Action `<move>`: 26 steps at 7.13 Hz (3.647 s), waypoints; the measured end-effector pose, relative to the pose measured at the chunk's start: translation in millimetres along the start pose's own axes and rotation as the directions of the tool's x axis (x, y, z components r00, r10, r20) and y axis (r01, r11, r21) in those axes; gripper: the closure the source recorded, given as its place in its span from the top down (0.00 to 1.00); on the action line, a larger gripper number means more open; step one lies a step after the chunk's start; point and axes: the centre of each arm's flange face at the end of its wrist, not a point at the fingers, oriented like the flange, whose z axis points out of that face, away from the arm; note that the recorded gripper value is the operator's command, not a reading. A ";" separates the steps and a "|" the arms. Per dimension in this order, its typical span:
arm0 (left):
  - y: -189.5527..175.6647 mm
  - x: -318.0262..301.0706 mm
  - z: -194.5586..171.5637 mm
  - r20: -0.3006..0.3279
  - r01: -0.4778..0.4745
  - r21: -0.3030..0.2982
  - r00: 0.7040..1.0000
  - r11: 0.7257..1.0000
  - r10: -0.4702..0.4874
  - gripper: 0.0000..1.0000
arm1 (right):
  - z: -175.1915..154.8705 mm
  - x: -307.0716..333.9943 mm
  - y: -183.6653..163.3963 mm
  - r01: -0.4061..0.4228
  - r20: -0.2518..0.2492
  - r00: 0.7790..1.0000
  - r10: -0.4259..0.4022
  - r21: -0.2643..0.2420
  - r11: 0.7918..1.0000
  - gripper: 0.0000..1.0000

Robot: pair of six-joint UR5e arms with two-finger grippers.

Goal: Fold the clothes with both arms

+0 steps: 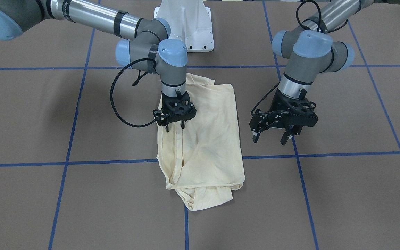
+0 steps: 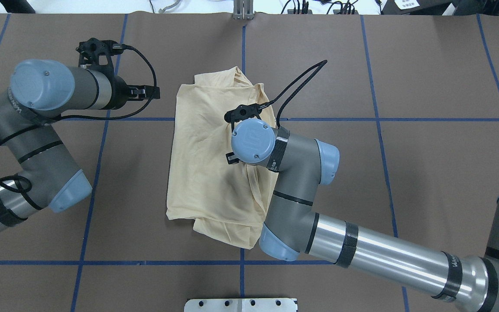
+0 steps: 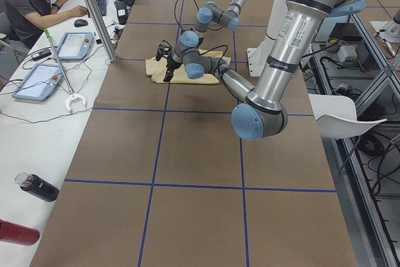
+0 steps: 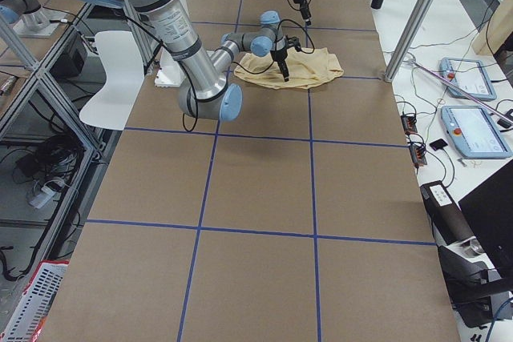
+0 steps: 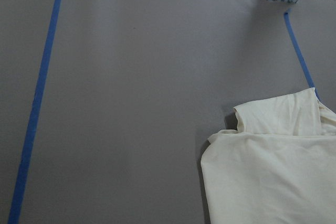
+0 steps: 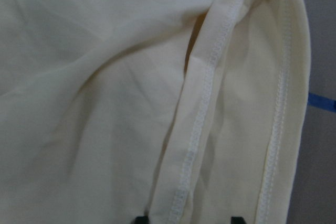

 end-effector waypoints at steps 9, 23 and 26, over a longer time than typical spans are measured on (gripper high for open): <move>-0.8 3.5 -0.9 -0.005 -0.001 0.002 1.000 1.000 0.001 1.00 | -3.5 14.9 -13.1 -0.002 0.000 1.000 0.002 0.010 1.000 0.38; -1.4 5.2 -1.8 -0.008 0.000 0.003 1.000 1.000 0.000 1.00 | -6.1 28.7 -8.3 -0.013 0.005 1.000 0.012 0.018 1.000 0.00; -1.0 6.0 -1.6 -0.008 -0.001 0.002 1.000 1.000 0.001 1.00 | -6.3 46.3 -4.3 -0.014 -0.001 1.000 0.014 0.020 1.000 0.00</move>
